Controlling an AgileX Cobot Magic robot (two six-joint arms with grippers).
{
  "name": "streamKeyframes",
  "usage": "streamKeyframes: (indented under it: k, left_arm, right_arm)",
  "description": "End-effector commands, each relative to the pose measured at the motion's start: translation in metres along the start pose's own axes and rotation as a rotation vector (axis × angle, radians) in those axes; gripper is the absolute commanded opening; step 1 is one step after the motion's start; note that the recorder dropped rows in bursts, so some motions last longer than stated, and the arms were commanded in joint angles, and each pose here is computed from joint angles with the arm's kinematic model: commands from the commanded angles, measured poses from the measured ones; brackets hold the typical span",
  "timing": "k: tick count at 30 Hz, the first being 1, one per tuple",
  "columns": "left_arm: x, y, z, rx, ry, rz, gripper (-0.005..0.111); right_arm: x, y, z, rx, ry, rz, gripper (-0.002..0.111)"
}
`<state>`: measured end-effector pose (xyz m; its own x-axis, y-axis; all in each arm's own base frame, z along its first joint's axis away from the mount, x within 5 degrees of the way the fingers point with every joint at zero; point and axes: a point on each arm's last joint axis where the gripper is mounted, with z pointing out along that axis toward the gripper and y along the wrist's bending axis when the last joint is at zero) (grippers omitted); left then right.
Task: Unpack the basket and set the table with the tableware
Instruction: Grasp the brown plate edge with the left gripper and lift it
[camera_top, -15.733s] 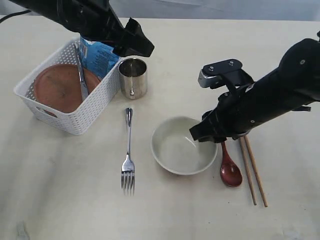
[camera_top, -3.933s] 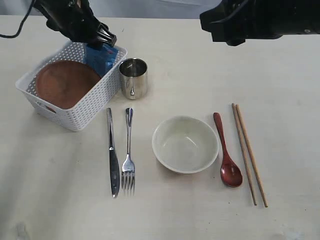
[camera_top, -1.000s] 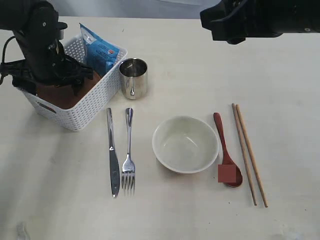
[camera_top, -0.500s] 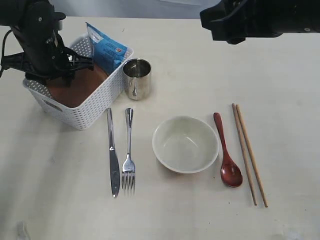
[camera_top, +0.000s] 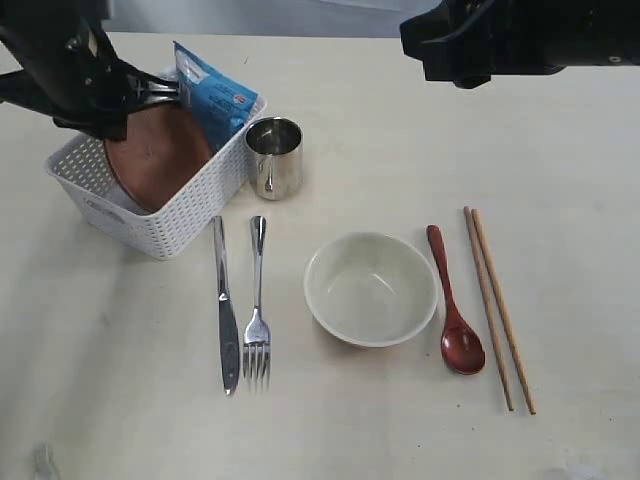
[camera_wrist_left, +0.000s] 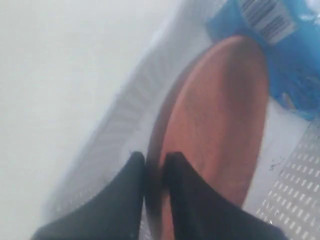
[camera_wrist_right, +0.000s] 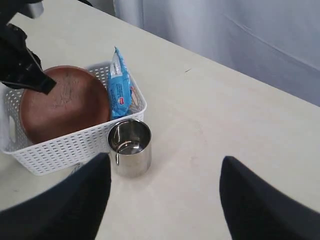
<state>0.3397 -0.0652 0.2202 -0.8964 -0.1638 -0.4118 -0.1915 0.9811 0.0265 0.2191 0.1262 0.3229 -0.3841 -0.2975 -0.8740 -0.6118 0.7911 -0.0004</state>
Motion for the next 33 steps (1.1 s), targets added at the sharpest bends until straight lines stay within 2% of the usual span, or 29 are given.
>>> streamKeyframes:
  k: [1,9,12,16,18,21,23,25,29,33]
  left_arm:
    - [0.001,0.004,-0.029,0.037,-0.041,0.057,0.0]
    - [0.003,0.007,-0.079,0.159,-0.147,0.142,0.0]
    - [0.004,0.01,-0.094,0.175,-0.196,0.178,0.0]
    - [0.007,0.016,-0.115,0.183,-0.25,0.22,0.0]
    - [0.009,0.019,-0.125,0.187,-0.279,0.231,0.0]
    - [0.013,0.018,-0.136,0.234,-0.298,0.282,0.0]
    - [0.016,0.012,-0.14,0.307,-0.296,0.351,0.0]
    - [0.017,0.003,-0.14,0.394,-0.297,0.401,0.0]
    - [0.012,-0.006,-0.13,0.51,-0.294,0.419,0.0]
    - [0.002,-0.003,-0.109,0.612,-0.267,0.414,0.0]
  right_arm:
    - [-0.001,-0.001,-0.002,0.005,-0.008,0.004,0.06]
    - [-0.001,-0.001,-0.002,0.006,-0.002,-0.012,0.06]
    - [0.001,0.0,-0.002,-0.007,0.017,-0.011,0.059]
    - [0.001,-0.001,-0.001,0.002,0.012,-0.02,0.043]
    - [0.001,-0.001,-0.001,0.0,0.016,-0.02,0.039]
    - [0.003,-0.003,0.006,0.009,0.028,-0.025,0.051]
    - [0.006,-0.006,0.017,0.024,0.04,-0.035,0.058]
    - [0.011,-0.009,0.032,0.029,0.071,-0.04,0.057]
    - [0.017,-0.027,0.055,0.041,0.157,0.015,0.057]
    - [0.016,-0.05,0.058,0.059,0.159,0.088,0.057]
